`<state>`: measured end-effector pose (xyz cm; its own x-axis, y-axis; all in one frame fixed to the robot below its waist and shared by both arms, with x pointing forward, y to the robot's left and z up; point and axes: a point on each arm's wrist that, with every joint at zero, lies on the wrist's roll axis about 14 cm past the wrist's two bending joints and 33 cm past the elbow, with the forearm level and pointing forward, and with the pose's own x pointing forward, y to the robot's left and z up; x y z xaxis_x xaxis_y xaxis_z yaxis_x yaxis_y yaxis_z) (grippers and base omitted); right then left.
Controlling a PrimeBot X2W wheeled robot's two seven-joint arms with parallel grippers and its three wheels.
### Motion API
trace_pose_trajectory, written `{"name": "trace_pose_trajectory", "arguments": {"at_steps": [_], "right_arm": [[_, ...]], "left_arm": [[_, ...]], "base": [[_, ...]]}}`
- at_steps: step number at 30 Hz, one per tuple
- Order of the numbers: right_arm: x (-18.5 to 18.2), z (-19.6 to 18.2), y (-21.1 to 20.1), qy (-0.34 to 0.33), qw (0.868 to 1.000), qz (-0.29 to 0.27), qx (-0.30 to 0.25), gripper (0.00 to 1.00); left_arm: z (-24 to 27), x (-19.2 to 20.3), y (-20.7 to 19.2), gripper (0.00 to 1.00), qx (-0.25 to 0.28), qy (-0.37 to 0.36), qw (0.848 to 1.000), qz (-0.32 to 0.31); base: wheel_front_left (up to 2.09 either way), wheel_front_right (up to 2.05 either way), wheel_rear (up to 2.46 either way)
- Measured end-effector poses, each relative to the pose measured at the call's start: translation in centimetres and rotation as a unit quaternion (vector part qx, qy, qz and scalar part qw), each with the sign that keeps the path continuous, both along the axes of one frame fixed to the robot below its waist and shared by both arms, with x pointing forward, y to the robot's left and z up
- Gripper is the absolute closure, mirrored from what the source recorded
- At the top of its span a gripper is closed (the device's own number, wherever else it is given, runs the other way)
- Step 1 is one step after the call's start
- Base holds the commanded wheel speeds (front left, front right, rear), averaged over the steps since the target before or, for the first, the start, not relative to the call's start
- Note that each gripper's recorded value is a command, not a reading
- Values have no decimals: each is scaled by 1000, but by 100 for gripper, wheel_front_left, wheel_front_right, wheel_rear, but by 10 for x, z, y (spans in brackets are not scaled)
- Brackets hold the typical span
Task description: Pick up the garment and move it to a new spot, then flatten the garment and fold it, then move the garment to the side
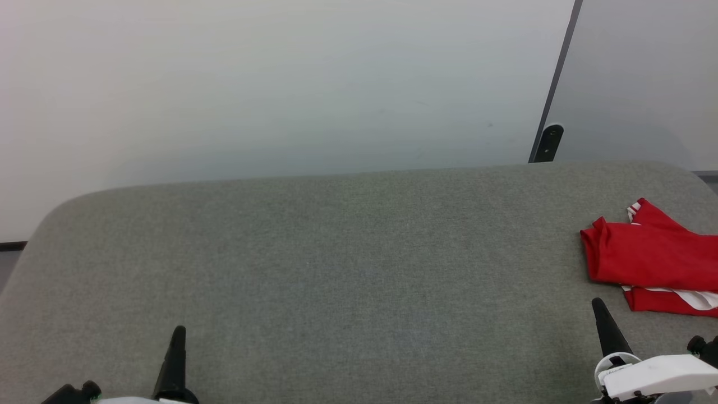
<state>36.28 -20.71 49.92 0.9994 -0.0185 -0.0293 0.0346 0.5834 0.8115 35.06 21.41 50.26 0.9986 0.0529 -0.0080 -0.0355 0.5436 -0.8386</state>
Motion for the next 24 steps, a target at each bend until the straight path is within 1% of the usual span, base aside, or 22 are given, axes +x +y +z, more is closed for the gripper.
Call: {"name": "trace_pose_trajectory", "arguments": {"at_steps": [9, 24], "right_arm": [[4, 2, 0, -2, 999, -2, 48, 100], [10, 3, 2, -2, 992, -3, 128, 100]], "left_arm": [[-1, 5, -2, 100, -48, 3, 999, -2], [-1, 14, -6, 100, -118, 4, 993, -8]], "base": [[0, 0, 0], [0, 0, 0]]}}
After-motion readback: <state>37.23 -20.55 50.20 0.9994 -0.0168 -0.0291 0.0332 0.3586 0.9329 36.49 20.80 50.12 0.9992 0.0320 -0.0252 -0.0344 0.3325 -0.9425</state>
